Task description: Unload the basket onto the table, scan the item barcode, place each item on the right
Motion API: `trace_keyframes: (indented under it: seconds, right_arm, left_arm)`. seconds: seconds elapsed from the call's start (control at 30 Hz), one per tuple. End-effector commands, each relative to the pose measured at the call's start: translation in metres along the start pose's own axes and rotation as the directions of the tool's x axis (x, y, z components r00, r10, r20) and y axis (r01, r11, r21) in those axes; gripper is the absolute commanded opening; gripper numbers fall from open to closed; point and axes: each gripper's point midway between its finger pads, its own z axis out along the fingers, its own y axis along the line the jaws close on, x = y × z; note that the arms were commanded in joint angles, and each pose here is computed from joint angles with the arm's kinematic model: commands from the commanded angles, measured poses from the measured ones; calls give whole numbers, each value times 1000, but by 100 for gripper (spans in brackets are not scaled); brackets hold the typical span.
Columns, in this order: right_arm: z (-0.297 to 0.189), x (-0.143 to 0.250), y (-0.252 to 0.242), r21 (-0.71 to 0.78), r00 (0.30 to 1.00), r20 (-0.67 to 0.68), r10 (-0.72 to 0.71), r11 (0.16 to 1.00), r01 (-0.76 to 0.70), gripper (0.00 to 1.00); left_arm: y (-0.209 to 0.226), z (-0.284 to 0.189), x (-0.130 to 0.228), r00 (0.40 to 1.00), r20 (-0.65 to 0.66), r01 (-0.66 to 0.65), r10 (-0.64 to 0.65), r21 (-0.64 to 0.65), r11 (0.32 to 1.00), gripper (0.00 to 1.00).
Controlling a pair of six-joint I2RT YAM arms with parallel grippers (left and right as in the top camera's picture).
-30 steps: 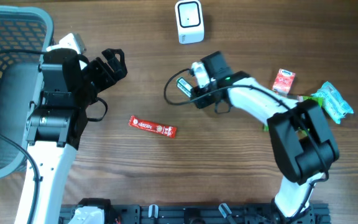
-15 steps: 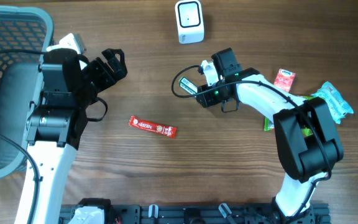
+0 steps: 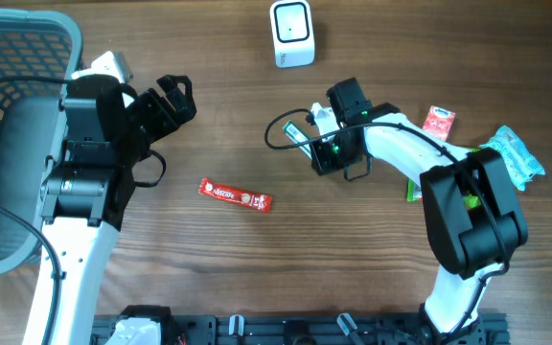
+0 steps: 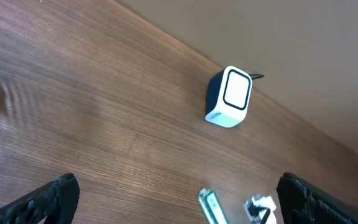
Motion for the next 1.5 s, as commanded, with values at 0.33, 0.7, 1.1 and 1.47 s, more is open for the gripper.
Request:
trace_keyframes:
  seconds: [0.33, 0.7, 1.1, 1.47]
  right_arm:
    - [-136, 10, 32, 122, 975, 202, -97, 990, 73, 9]
    - [-129, 32, 26, 137, 983, 170, -67, 990, 44, 46]
    - [-117, 38, 15, 151, 985, 168, 37, 987, -63, 75]
    - [-51, 80, 25, 211, 994, 113, -6, 977, -19, 68]
  left_arm:
    - [2, 1, -2, 1000, 5, -19, 19, -6, 1000, 100]
    - [2, 1, -2, 1000, 5, -19, 19, -6, 1000, 100]
    - [2, 1, -2, 1000, 5, -19, 19, -6, 1000, 100]
    - [2, 1, -2, 1000, 5, -19, 19, -6, 1000, 100]
